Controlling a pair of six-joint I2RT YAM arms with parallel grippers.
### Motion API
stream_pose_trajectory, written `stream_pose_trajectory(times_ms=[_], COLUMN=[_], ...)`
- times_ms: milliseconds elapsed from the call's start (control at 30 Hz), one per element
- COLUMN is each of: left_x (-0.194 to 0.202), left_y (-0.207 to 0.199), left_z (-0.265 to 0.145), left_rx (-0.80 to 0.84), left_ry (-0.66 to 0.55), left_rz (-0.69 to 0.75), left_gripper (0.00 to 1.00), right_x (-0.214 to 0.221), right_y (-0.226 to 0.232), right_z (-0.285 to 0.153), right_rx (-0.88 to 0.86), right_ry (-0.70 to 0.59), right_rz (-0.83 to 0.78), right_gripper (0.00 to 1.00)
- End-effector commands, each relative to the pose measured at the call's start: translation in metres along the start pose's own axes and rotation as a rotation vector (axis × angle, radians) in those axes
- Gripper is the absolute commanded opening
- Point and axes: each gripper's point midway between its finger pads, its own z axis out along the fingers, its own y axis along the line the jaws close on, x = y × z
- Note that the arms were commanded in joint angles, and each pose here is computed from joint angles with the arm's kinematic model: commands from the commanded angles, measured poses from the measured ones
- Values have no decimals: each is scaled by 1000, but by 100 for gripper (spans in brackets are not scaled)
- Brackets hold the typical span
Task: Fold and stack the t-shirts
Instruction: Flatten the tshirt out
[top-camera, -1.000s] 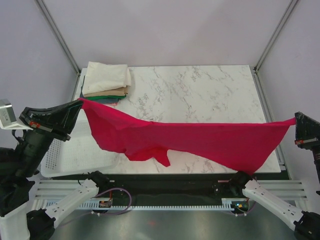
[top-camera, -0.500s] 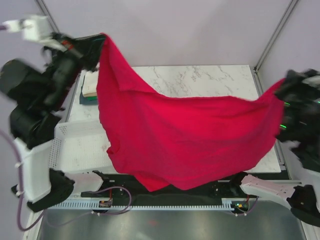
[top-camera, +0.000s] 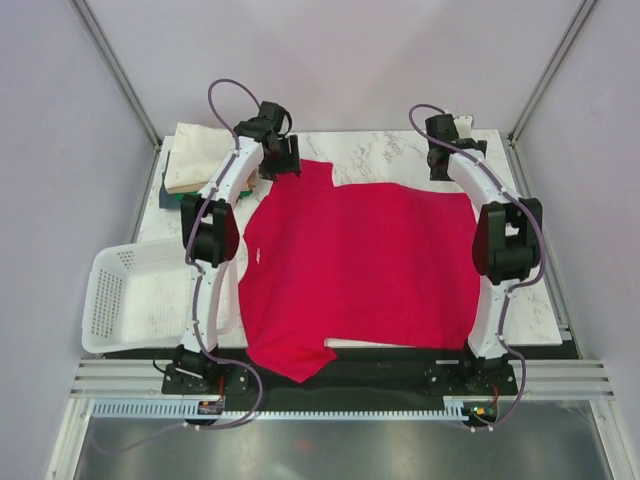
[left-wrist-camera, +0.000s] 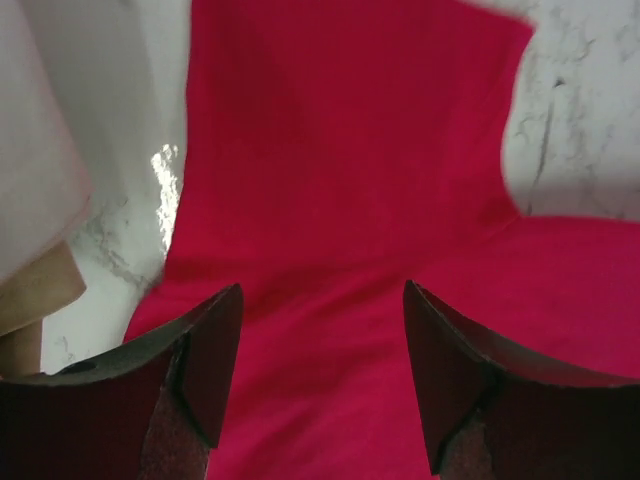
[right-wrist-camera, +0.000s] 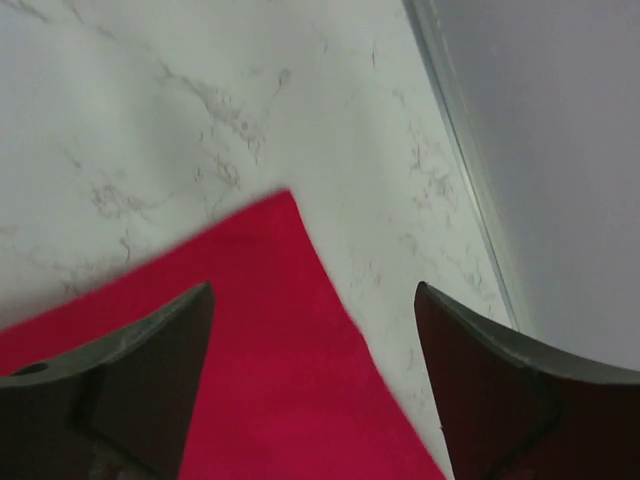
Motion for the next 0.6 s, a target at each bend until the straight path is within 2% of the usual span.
stream_pose_trajectory(times_ms=[0,33,100,133,167,200,233,267,300,333,400,567], left_x=[-44,-49,-37,-38,-36,-16,-13,-7,14,18,44,78], left_y=[-23,-22,-14,-16,-12,-4,-7,-7,-3,-4,1,2], left_z=[-104,-124,-128,-152,-155,-146,-162,-163,-144,-150,-130,-95], left_rx=[86,88,56,66,49,21,34,43,37,49,42,44], left_ry=[-181,-213,-199,-229,-243,-202,-233,-240,-206,-224,-184,-126], left_rz=[-3,1,4,7,8,7,6,-2,-6,-15,-39,-54], left_gripper=[73,73,73,73,72,72,72,71,71,70,70,68], right_x=[-45,-49,-32,-33,-9,1,-1,28,34,52,67,93], right_y=[-13,-20,-21,-27,-18,-13,-13,-1,2,7,16,33], right_z=[-61,-71,-75,-88,-87,-92,-102,-98,-98,-94,-87,-56], right_rx=[-113,-129,-154,-186,-235,-281,-332,-382,-403,-413,-467,-507], right_ry=[-109,-129,-100,-117,-68,-51,-78,-21,-14,25,88,203], right_rz=[158,184,186,213,194,198,235,209,218,213,227,228], right_gripper=[94,94,95,95,96,96,96,96,97,97,98,98])
